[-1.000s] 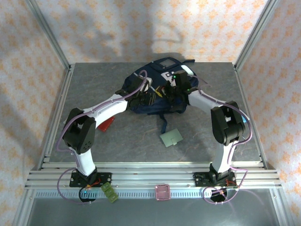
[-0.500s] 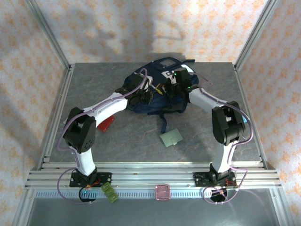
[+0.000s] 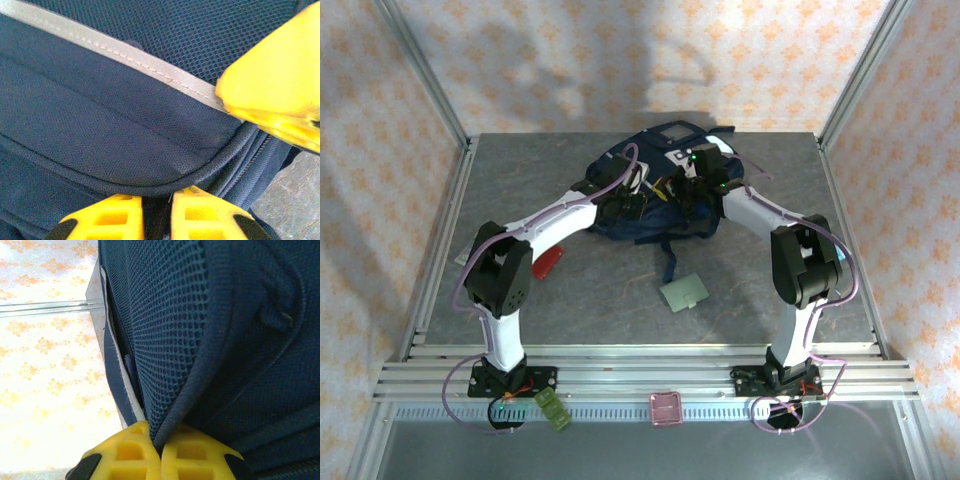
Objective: Pack the student bag
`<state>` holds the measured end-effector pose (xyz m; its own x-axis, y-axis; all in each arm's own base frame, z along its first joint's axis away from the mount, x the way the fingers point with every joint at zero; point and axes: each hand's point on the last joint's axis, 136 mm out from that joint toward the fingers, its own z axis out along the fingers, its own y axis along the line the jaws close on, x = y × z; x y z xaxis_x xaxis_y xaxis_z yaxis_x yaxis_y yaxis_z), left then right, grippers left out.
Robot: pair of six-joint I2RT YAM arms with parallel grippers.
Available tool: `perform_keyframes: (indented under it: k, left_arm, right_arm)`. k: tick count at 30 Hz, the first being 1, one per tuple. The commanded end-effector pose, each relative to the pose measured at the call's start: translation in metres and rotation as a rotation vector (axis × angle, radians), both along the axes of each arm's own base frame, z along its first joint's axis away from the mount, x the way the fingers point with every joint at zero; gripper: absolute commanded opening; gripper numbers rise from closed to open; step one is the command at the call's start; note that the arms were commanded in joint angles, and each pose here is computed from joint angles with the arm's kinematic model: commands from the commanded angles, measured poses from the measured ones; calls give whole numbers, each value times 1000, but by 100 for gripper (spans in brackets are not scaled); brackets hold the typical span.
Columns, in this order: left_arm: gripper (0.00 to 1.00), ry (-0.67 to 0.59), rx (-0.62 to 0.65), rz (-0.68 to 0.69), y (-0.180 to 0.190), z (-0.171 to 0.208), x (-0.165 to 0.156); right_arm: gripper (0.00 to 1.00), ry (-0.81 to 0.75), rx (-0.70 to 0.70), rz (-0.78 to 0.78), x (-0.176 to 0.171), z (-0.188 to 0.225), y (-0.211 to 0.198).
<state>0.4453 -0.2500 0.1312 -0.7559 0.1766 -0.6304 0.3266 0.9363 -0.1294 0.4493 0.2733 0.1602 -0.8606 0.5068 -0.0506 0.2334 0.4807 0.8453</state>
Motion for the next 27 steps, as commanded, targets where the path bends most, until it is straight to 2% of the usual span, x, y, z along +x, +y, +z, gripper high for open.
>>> perform_keyframes:
  k: [1, 4, 7, 8, 11, 12, 15, 16, 22, 27]
  left_arm:
    - [6, -11, 15, 12, -5, -13, 12]
    - [8, -10, 43, 33, 1, -16, 12]
    - [30, -10, 51, 36, 3, -19, 10]
    - [34, -13, 50, 39, 3, -19, 11]
    - [30, -10, 40, 33, 1, -22, 13]
    - [22, -9, 40, 36, 0, -23, 13]
    - [8, -22, 46, 46, 2, -23, 17]
    - [0, -25, 48, 49, 2, -23, 18]
    - [0, -39, 99, 106, 20, -24, 16]
    - [0, -46, 169, 272, 72, -20, 15]
  right_arm:
    - [0, -270, 120, 54, 10, 102, 14]
    - [0, -270, 121, 57, 10, 102, 14]
    - [0, -270, 131, 60, 9, 103, 15]
    - [0, -269, 134, 61, 9, 103, 15]
    - [0, -268, 141, 61, 9, 104, 16]
    - [0, -272, 141, 62, 9, 105, 16]
    - [0, -271, 145, 67, 7, 106, 16]
    - [0, -272, 145, 67, 7, 107, 16]
    - [0, -272, 124, 60, 8, 104, 10]
    - [0, -246, 99, 19, 8, 85, -11]
